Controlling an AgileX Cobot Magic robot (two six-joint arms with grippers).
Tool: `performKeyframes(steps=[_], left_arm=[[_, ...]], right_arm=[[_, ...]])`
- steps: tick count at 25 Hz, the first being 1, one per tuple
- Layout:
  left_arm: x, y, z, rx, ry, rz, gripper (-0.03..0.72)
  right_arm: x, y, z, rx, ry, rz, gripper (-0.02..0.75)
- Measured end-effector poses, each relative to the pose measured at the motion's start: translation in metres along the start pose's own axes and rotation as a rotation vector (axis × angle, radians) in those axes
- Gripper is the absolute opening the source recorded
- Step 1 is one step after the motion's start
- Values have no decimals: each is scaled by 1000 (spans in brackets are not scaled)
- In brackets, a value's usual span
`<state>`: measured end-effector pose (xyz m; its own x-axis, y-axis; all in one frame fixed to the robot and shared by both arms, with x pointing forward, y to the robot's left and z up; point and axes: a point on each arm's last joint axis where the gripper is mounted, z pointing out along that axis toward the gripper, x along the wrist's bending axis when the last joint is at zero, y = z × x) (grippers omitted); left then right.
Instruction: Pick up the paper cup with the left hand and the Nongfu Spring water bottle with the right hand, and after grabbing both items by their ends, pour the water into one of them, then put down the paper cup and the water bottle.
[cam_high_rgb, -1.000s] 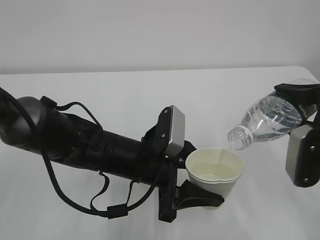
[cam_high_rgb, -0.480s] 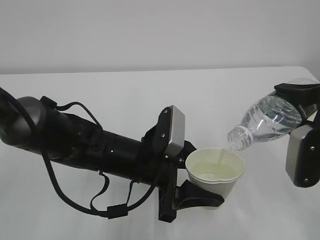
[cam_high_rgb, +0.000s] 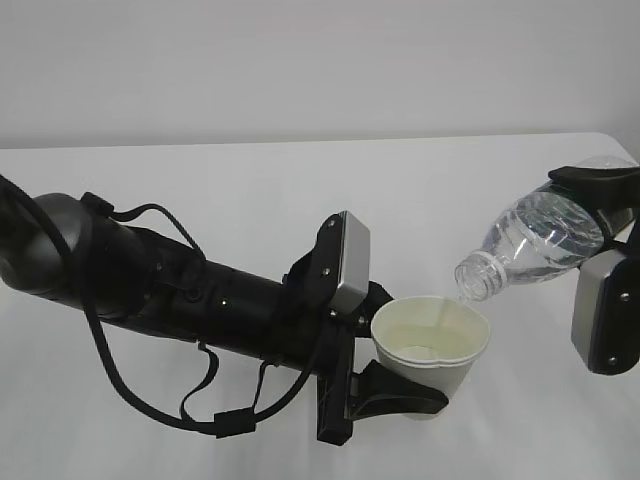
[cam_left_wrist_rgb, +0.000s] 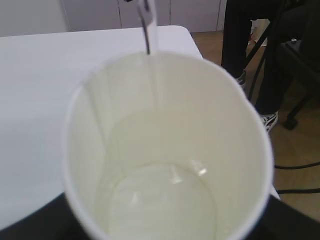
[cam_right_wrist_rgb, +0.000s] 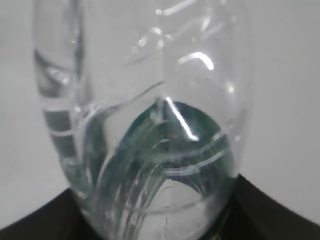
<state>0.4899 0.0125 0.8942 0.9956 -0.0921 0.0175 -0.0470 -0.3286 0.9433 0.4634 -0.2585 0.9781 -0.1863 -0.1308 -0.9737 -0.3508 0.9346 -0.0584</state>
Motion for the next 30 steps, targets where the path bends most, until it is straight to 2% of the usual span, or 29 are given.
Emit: performKeyframes(steps=[18, 30], left_arm=[[0, 0, 0, 1, -2, 1, 441], [0, 0, 0, 3, 4, -1, 441]], right_arm=[[0, 0, 0, 0, 0, -2, 421], [1, 0, 0, -2, 2, 172, 421]])
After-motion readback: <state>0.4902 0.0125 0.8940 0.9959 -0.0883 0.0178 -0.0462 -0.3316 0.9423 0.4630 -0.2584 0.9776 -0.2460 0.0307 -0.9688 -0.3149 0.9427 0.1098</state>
